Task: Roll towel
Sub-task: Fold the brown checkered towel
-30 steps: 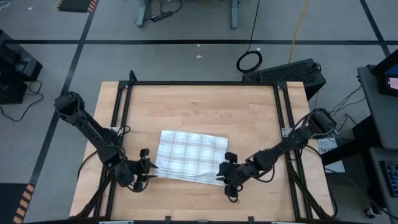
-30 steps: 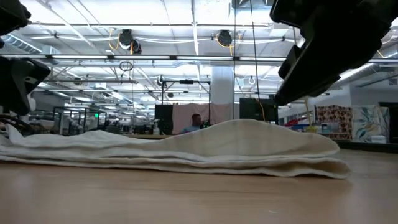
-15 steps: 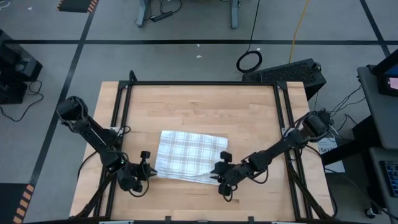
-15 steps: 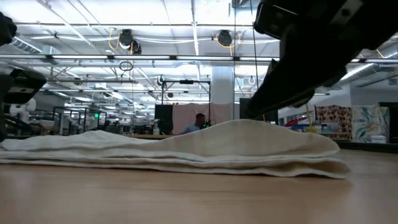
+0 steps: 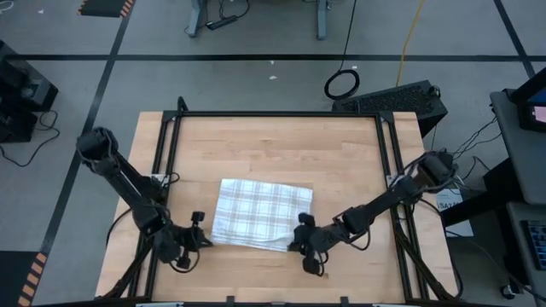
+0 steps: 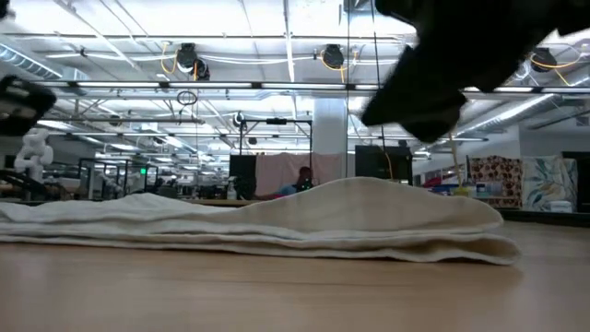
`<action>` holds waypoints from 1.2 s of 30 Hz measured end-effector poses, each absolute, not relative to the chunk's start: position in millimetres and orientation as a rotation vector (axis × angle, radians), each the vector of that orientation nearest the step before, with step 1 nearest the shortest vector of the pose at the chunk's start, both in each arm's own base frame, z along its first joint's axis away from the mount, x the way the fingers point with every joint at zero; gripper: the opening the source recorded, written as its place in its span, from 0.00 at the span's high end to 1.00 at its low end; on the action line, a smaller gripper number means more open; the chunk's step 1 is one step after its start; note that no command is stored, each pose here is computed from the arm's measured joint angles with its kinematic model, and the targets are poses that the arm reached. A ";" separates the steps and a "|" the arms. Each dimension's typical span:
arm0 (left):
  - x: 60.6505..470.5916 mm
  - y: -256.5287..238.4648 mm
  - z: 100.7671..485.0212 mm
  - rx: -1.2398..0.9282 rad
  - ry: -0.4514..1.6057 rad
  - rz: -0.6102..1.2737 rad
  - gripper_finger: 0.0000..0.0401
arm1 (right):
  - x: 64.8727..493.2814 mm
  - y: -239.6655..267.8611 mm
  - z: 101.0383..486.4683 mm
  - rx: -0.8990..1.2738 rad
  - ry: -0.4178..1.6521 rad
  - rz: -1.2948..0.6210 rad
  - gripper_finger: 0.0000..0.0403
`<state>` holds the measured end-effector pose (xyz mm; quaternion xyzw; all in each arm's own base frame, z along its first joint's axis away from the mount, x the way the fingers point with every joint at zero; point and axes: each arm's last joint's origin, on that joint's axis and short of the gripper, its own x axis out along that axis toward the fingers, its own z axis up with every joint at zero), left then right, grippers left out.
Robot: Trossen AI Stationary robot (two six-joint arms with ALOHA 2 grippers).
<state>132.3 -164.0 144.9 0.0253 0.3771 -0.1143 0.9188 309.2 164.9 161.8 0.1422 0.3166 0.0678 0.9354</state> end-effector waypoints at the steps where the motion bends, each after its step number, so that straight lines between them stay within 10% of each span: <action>1: 132.8 -164.5 149.9 0.045 0.751 -0.241 0.95 | 308.4 162.2 166.8 0.266 0.616 0.079 0.90; 9: 140.9 -151.0 156.5 0.129 0.596 -0.014 0.95 | 318.2 139.9 143.9 0.240 0.623 -0.190 0.96; 22: 165.1 -121.2 123.8 0.152 0.720 0.193 0.95 | 329.3 153.1 118.4 0.282 0.666 0.071 1.00; 36: 188.4 -130.7 138.2 0.079 0.560 0.022 0.95 | 327.1 149.9 123.0 0.255 0.621 -0.082 1.00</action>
